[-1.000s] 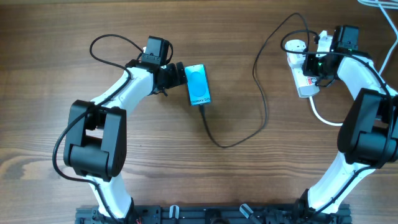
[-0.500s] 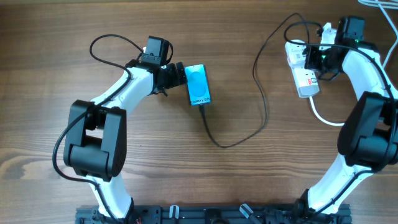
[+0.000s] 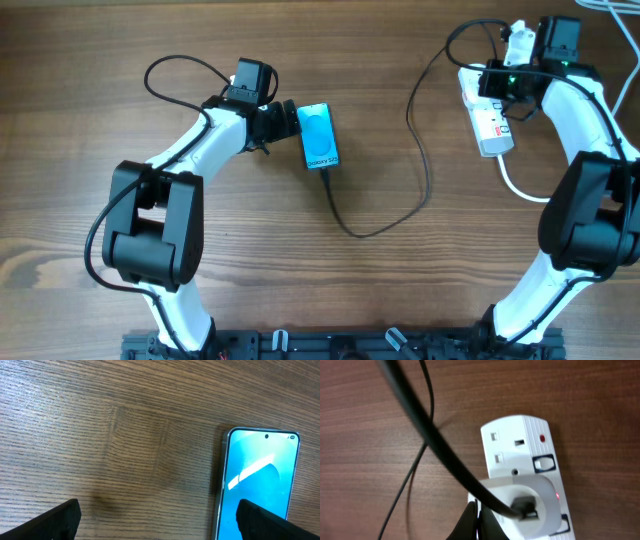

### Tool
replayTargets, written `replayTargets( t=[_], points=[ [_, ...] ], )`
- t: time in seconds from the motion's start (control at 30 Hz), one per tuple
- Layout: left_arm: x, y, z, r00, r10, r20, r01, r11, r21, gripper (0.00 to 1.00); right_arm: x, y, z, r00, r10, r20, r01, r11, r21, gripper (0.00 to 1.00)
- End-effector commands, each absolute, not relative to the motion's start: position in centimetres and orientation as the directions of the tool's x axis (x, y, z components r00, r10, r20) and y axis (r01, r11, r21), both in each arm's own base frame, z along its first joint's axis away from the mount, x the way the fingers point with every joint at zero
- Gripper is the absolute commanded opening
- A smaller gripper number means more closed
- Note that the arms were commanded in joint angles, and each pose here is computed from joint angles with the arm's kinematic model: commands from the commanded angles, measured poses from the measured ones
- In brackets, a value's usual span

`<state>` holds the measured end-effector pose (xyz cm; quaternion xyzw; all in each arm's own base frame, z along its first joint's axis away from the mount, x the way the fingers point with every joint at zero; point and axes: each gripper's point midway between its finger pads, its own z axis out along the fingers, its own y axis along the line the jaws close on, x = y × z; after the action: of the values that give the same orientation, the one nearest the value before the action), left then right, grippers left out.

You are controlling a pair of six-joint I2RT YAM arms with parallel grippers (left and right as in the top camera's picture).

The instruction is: Plug charger to phone and switch on socket

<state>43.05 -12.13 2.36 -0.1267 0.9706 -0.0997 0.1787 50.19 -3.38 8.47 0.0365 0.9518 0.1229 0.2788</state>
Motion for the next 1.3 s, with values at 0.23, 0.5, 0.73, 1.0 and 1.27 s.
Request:
replayTargets(
  t=[0.23, 0.5, 0.73, 1.0, 1.27],
  points=[
    [43.0, -12.0, 1.9, -0.906, -0.276, -0.321, -0.211, 0.952, -0.223, 1.0, 48.6, -4.8, 3.8, -0.89, 0.176, -0.42, 0.106, 0.977, 0.186, 0.04],
    [43.0, -12.0, 1.9, -0.906, -0.276, -0.321, -0.211, 0.952, -0.223, 1.0, 48.6, -4.8, 3.5, -0.894, 0.176, -0.412, 0.108, 0.977, 0.184, 0.04],
    [43.0, -12.0, 1.9, -0.906, -0.276, -0.321, -0.211, 0.952, -0.223, 1.0, 50.4, -4.9, 9.5, -0.826, 0.166, -0.539, 0.077, 0.98, 0.184, 0.04],
    [43.0, -12.0, 1.9, -0.906, -0.276, -0.321, -0.211, 0.952, -0.223, 1.0, 50.4, -4.9, 12.5, -0.791, 0.159, -0.591, 0.065, 0.982, 0.177, 0.04],
    [43.0, -12.0, 1.9, -0.906, -0.276, -0.321, -0.211, 0.952, -0.223, 1.0, 49.9, -5.5, 10.5, -0.799, 0.16, -0.58, 0.091, 0.985, 0.148, 0.04]
  ],
)
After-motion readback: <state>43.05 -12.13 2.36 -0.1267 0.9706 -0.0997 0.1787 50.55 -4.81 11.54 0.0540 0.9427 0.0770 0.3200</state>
